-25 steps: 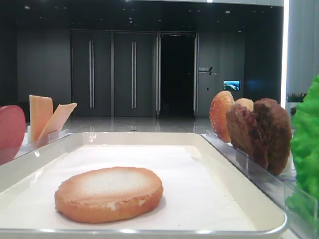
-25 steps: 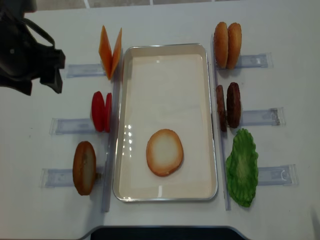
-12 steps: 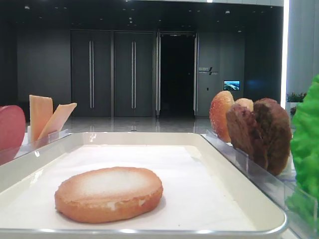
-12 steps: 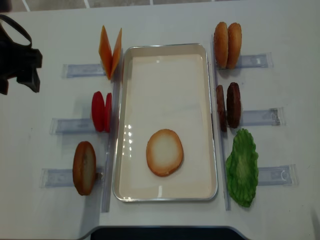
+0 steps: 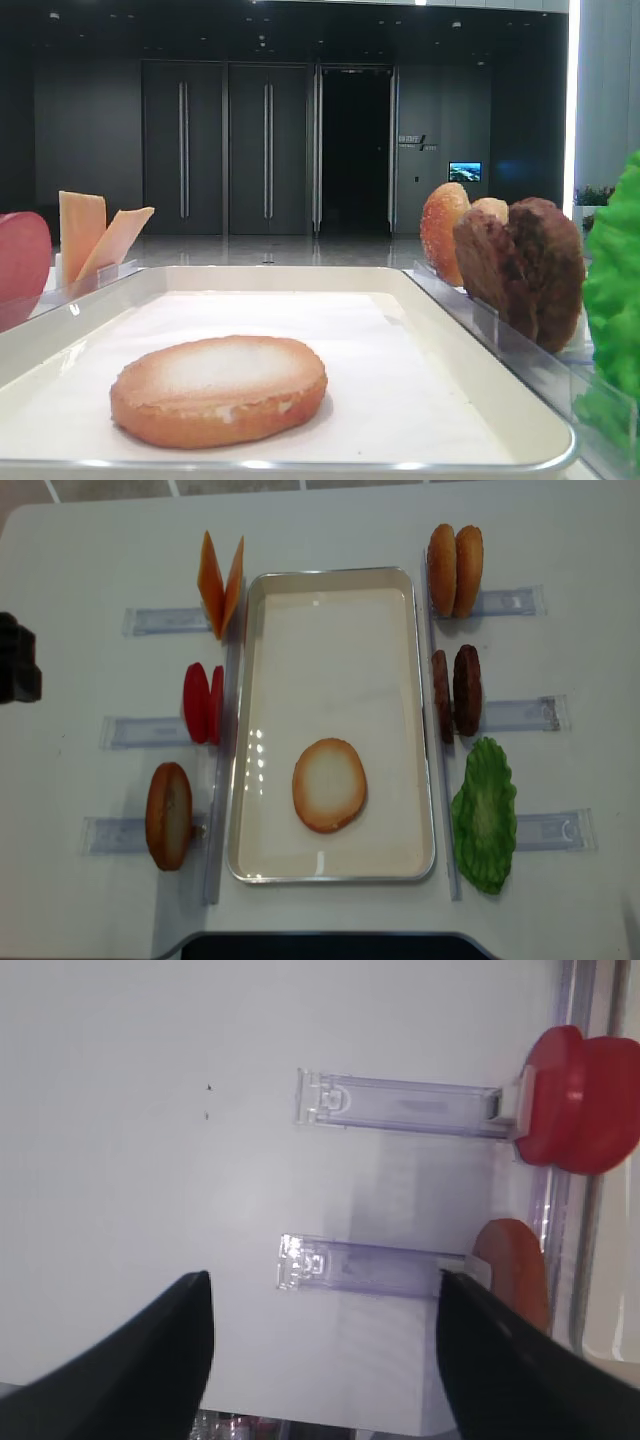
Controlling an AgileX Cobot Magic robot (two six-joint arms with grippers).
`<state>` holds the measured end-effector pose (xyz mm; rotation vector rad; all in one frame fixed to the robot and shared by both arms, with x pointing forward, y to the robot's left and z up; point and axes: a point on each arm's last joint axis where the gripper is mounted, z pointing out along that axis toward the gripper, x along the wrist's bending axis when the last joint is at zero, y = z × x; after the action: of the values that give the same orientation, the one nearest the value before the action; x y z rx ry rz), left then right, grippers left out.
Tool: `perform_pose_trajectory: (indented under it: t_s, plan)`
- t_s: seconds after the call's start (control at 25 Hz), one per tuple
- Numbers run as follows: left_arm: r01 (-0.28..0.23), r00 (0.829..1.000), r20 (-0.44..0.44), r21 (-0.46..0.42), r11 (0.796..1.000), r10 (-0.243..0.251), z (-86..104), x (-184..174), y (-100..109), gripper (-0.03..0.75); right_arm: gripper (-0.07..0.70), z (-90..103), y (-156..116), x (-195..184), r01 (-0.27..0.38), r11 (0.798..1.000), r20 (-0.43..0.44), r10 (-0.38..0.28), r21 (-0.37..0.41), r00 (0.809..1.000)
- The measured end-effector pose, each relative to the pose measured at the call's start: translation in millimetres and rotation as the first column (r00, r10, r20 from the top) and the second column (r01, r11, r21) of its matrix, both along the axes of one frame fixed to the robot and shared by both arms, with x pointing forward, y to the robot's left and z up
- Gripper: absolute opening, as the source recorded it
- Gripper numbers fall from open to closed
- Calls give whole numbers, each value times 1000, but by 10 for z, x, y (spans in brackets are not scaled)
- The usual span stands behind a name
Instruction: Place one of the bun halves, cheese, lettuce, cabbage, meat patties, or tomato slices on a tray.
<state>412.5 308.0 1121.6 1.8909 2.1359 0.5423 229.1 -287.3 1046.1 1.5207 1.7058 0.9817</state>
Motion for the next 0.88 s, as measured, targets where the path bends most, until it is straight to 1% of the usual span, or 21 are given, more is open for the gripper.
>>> perform_pose_trajectory:
  t_s: [0.12,0.2,0.44,0.68,0.76,0.88]
  plan:
    - [5,998,62,-30,1000,-3,39,-293,-16,526,541,0,0,0,0,1000,0,0,0,1000]
    - [19,995,99,-39,999,-15,34,-470,-23,526,541,0,0,0,0,1000,0,0,0,1000]
    - [31,980,197,-47,998,-21,-57,-941,-18,526,541,0,0,0,0,1000,0,0,0,1000]
    - [44,955,295,-41,998,-30,-165,-1302,-9,522,541,0,0,0,0,1000,0,0,0,1000]
    - [63,946,319,-26,998,-51,-221,-1399,-7,515,541,0,0,0,0,1000,0,0,0,1000]
    - [75,934,352,-16,997,-64,-323,-1538,-4,498,541,0,0,0,0,1000,0,0,0,1000]
